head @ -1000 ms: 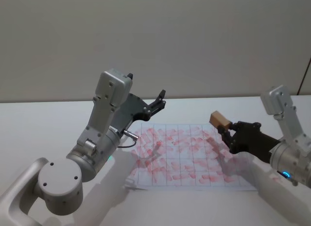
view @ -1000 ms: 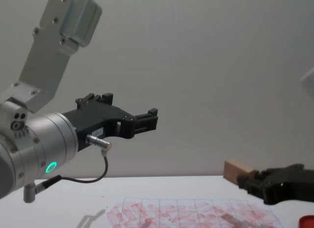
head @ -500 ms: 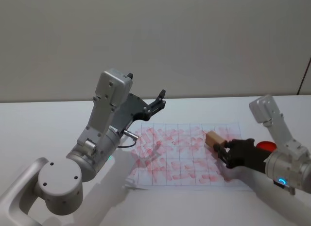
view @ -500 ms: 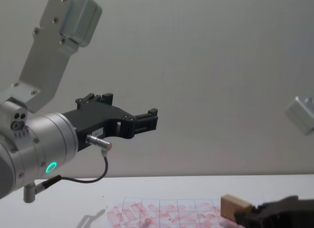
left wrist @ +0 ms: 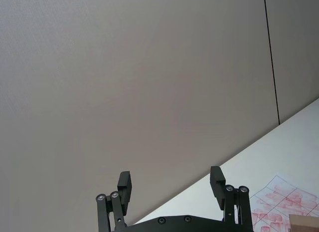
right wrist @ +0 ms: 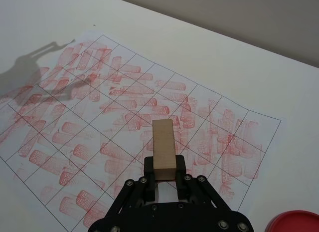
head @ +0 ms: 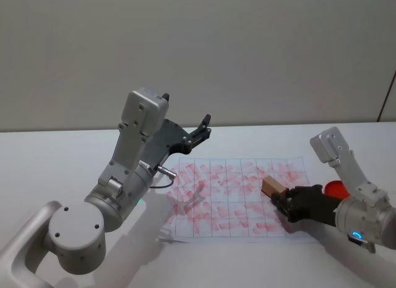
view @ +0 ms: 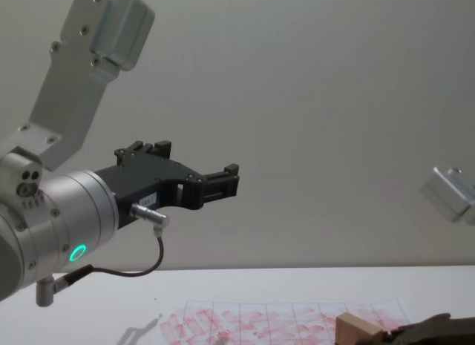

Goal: Use the one hand to pick up the stamp and affix it onto the A4 paper.

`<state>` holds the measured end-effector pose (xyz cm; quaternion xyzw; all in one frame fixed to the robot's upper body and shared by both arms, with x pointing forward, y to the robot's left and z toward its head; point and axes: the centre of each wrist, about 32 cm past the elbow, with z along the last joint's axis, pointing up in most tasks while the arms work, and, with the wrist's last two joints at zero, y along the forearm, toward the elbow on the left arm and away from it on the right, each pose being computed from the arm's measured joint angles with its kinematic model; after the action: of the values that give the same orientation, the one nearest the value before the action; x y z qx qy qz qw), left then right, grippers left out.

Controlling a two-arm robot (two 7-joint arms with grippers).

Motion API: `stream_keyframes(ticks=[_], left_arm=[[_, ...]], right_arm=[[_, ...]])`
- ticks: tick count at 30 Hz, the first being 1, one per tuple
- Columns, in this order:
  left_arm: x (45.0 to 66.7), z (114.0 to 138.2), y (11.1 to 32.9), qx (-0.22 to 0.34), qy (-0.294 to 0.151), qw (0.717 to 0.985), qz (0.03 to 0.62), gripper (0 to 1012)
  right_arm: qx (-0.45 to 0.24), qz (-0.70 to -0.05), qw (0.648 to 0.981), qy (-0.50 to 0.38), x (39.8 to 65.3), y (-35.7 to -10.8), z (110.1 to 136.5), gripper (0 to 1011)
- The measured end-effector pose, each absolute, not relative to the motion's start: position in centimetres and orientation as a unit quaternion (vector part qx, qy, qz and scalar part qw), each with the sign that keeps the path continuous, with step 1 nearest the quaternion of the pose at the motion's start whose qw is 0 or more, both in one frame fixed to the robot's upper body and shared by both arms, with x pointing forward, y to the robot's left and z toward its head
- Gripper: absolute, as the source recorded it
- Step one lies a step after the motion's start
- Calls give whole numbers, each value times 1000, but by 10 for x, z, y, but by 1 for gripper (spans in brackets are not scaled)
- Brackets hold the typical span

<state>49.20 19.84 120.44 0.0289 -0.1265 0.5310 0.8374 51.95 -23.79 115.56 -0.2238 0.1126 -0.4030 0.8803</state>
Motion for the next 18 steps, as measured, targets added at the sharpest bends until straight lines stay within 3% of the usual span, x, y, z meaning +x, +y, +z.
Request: stream_keyframes(ticks=[18], left_arm=[[492,1204,198,29,-126,837,531,1001]], right_arm=[[-201,-418,884,49,522,-235,1167,214]])
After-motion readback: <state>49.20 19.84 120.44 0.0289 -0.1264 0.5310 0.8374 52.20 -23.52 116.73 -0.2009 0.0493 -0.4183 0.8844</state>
